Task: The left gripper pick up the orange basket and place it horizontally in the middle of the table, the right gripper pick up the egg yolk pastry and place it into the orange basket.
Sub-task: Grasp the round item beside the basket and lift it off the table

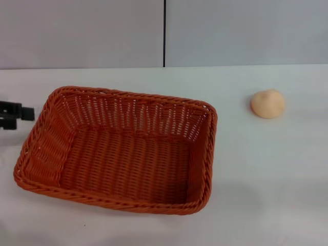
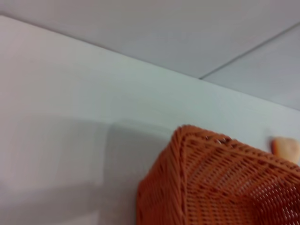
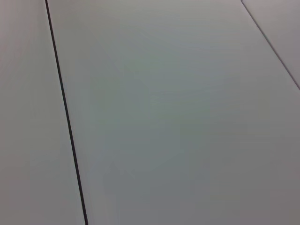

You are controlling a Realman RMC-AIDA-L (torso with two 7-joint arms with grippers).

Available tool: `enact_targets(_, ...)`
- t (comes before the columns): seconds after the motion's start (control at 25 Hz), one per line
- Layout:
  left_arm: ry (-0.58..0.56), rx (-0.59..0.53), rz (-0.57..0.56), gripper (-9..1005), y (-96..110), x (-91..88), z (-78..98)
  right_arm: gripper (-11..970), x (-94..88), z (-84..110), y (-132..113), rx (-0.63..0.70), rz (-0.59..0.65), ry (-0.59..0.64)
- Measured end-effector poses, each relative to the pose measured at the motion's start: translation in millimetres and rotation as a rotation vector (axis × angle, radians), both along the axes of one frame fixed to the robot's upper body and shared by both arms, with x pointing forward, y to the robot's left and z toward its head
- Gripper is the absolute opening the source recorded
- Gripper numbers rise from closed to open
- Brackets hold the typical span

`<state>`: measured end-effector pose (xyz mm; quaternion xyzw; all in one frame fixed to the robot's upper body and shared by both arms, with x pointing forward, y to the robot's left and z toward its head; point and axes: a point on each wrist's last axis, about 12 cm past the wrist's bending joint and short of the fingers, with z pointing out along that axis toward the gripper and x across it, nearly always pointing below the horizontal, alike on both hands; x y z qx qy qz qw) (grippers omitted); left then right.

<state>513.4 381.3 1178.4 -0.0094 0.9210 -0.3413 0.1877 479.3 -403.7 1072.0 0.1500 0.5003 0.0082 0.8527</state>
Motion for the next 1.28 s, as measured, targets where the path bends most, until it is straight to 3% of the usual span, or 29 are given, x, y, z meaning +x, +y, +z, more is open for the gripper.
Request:
enact_targets(0.12,-0.043,-0.010,0.033,562,8.6,1.7,3.4,585,0.4,-0.4,0.0,0.002,0.000,0.004)
enact_targets(0.2,-0.195,-0.057,0.060,624,14.3,9.9,12.1,585,1.2,0.3,-0.6,0.004,0.012,0.004)
enact_targets(0.24,-0.195,-0.057,0.060,655,14.3,9.9,12.1,585,1.2,0.3,-0.6,0.004,0.012,0.004)
enact_targets(0.4,-0.309,-0.090,0.048,684,9.8,16.3,14.9,584,6.9,8.3,-10.2,0.032,0.140,0.023)
enact_targets(0.44,-0.454,-0.113,0.038,684,1.1,24.8,15.1,584,9.1,12.0,-14.0,0.040,0.181,0.033)
enact_targets(0.48,-0.506,-0.118,0.034,684,-2.6,27.5,14.2,584,9.1,12.0,-14.0,0.040,0.181,0.033)
enact_targets(0.52,-0.544,-0.122,0.033,683,-5.1,29.6,14.2,584,15.3,22.9,-22.1,0.042,0.301,0.078)
enact_targets(0.6,-0.692,-0.136,0.015,682,-15.2,37.5,12.2,584,18.5,28.9,-25.9,0.043,0.366,0.111)
enact_targets(0.64,-0.742,-0.151,0.007,681,-18.3,40.1,10.6,584,24.0,43.4,-34.9,0.050,0.486,0.183)
enact_targets(0.68,-0.800,-0.175,0.003,681,-22.0,43.1,7.5,584,24.0,43.4,-34.9,0.050,0.486,0.183)
enact_targets(0.72,-0.860,-0.204,0.003,681,-25.6,45.5,3.8,584,30.2,59.6,-43.5,0.065,0.617,0.294)
enact_targets(0.8,-0.969,-0.247,0.023,678,-29.8,48.4,-3.4,584,33.4,67.7,-46.7,0.057,0.665,0.349)
enact_targets(0.84,-1.085,-0.270,0.060,676,-32.9,48.7,-13.6,584,41.7,85.0,-50.1,0.047,0.763,0.493)
enact_targets(0.88,-1.085,-0.270,0.060,674,-32.9,48.7,-13.6,584,41.7,85.0,-50.1,0.047,0.763,0.493)
enact_targets(0.92,-1.123,-0.281,0.083,673,-34.2,48.3,-17.9,584,50.6,98.9,-49.6,0.014,0.821,0.653)
enact_targets(1.0,-1.226,-0.273,0.131,669,-35.8,47.1,-25.1,585,54.8,104.9,-48.7,-0.005,0.837,0.720)
enact_targets(1.04,-1.297,-0.256,0.176,667,-36.5,46.0,-29.8,585,66.4,115.0,-43.0,-0.078,0.878,0.895)
enact_targets(1.08,-1.297,-0.256,0.176,653,-36.5,46.0,-29.8,585,66.4,115.0,-43.0,-0.078,0.878,0.895)
enact_targets(1.12,-1.326,-0.245,0.197,640,-36.9,45.4,-32.1,585,78.7,121.5,-35.2,-0.155,0.905,1.038)
enact_targets(1.16,-1.351,-0.234,0.222,626,-37.4,44.5,-35.4,584,78.7,121.5,-35.2,-0.155,0.905,1.038)
enact_targets(1.24,-1.399,-0.208,0.283,599,-38.5,42.7,-43.1,584,96.8,125.3,-20.8,-0.251,0.929,1.195)
enact_targets(1.28,-1.399,-0.208,0.283,586,-38.5,42.7,-43.1,584,96.8,125.3,-20.8,-0.251,0.929,1.195)
